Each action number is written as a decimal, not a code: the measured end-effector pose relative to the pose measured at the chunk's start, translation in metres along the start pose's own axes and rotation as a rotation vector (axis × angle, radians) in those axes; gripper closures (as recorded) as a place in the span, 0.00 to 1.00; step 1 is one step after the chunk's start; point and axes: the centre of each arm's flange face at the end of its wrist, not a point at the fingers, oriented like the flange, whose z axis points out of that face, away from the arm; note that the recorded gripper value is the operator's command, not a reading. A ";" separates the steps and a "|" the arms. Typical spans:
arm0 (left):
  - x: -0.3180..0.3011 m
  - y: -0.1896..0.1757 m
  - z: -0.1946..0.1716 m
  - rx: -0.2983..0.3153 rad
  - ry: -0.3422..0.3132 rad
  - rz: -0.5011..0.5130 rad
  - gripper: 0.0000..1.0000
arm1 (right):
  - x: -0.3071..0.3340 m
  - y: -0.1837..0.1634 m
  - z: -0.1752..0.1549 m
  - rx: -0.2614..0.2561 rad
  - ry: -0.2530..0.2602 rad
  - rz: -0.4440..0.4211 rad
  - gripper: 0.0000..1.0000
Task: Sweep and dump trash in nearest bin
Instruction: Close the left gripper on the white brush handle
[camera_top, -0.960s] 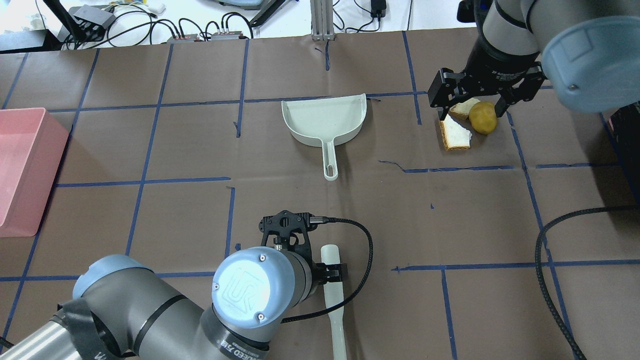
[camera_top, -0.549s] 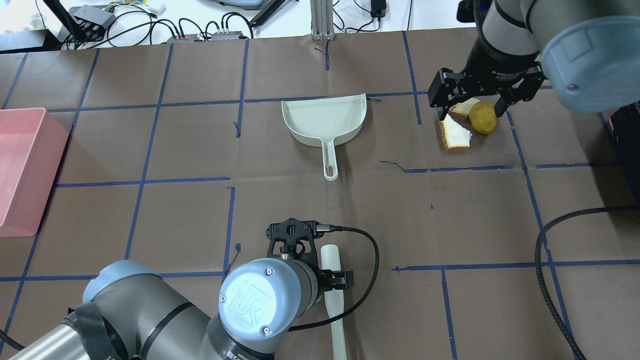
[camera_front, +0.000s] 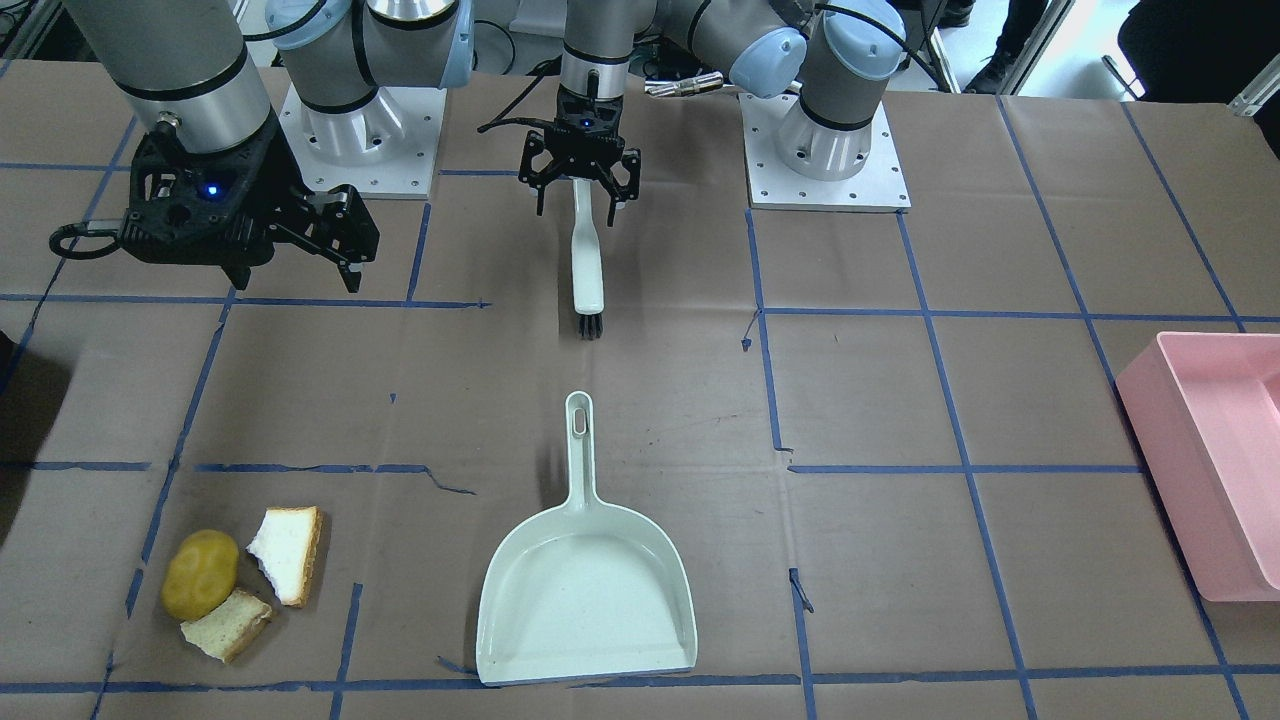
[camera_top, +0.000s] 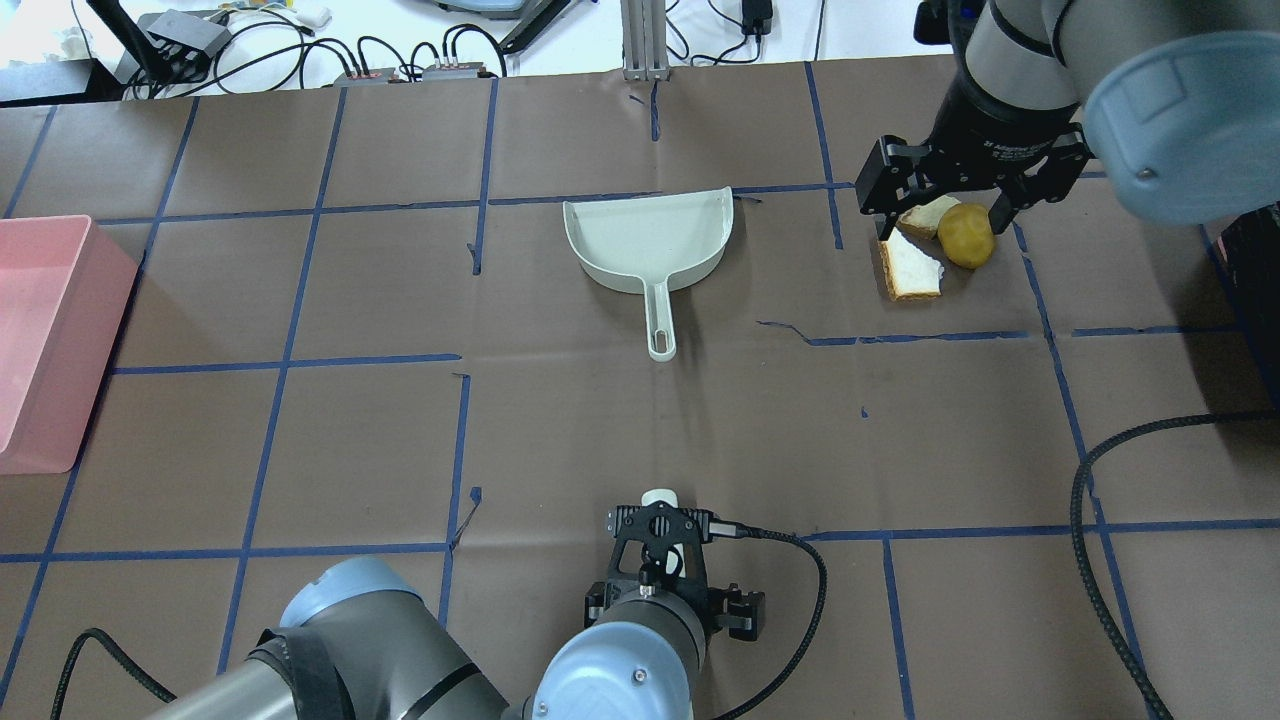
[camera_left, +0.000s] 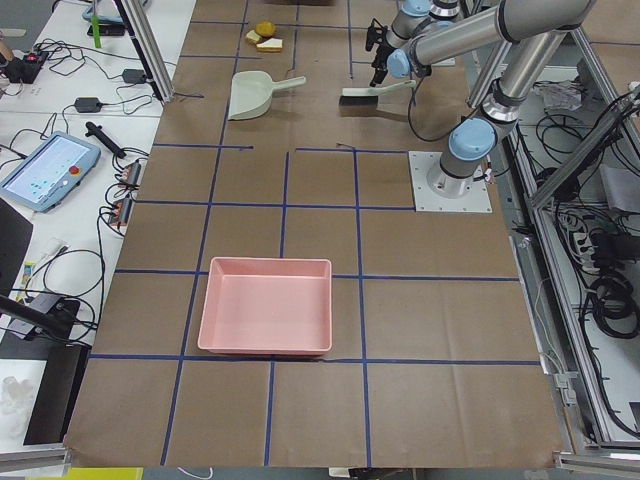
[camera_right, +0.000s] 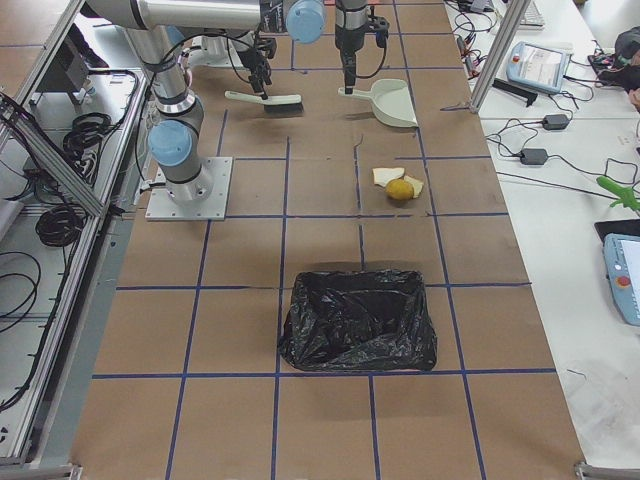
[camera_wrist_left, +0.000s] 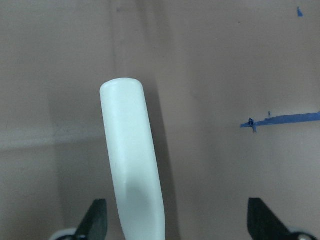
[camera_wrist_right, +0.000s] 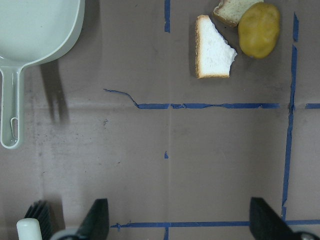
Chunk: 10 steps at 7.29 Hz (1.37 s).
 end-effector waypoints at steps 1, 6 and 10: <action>0.001 0.009 0.002 -0.017 -0.021 -0.011 0.03 | 0.000 0.000 0.000 0.000 0.000 0.000 0.00; 0.005 0.034 0.008 -0.100 -0.067 -0.027 0.04 | 0.000 0.000 0.000 0.000 0.000 0.000 0.00; 0.004 0.049 0.011 -0.134 -0.062 -0.065 0.33 | 0.000 0.000 0.000 0.001 0.000 0.001 0.00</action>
